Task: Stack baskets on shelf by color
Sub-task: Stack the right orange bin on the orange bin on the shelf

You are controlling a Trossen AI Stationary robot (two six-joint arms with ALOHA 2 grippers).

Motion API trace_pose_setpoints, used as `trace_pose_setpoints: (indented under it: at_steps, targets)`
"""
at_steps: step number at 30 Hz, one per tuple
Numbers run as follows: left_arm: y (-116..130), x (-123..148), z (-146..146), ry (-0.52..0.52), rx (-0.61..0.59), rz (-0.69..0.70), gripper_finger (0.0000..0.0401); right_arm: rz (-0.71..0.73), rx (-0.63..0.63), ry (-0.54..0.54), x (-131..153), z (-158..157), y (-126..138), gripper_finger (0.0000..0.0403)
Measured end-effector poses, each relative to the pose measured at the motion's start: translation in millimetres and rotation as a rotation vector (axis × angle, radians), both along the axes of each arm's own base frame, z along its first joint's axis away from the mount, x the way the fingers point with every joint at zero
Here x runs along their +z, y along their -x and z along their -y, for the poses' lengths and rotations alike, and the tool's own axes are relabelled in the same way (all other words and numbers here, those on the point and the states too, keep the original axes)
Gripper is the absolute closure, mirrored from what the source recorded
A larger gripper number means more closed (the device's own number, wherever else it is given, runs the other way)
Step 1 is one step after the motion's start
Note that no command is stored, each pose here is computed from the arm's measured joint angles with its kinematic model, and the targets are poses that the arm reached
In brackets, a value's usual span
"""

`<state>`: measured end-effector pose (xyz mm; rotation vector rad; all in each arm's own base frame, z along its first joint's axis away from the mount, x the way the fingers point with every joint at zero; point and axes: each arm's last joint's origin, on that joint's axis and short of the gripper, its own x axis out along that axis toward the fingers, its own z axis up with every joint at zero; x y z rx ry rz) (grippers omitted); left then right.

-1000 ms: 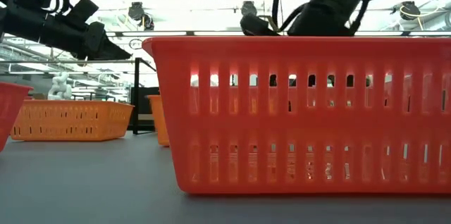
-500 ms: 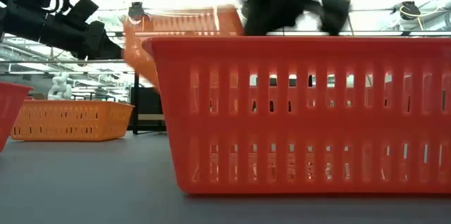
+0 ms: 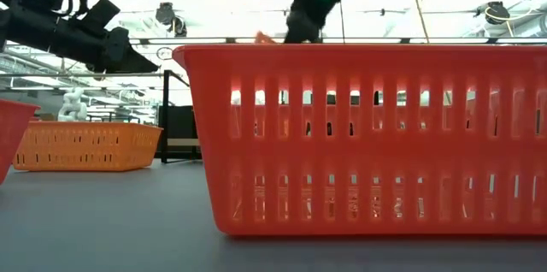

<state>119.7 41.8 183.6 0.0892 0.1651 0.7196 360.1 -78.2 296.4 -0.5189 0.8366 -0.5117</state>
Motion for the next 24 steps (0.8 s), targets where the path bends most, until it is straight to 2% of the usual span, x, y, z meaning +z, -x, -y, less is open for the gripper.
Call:
trace_pose_setpoints:
  at_steps: [3, 6, 16, 24]
  targets:
    - [0.4, 0.0, -1.3, 0.0, 0.01, 0.0, 0.0249, -0.014, -0.08, -0.05, -11.3, 17.7, 1.0, 0.0402]
    - [0.8, 0.0, -2.3, 0.0, 0.019, -0.001, 0.0249, -0.018, -0.101, -0.079, -15.3, 24.6, 2.1, 0.0402]
    - [1.0, -0.8, -2.5, 0.005, 0.021, -0.006, 0.0249, 0.066, -0.194, -0.204, -19.6, 25.3, 4.2, 0.0399]
    - [1.0, -0.9, -2.5, 0.007, 0.021, -0.005, 0.0249, 0.036, -0.216, -0.233, -39.3, 22.3, 9.1, 0.0398]
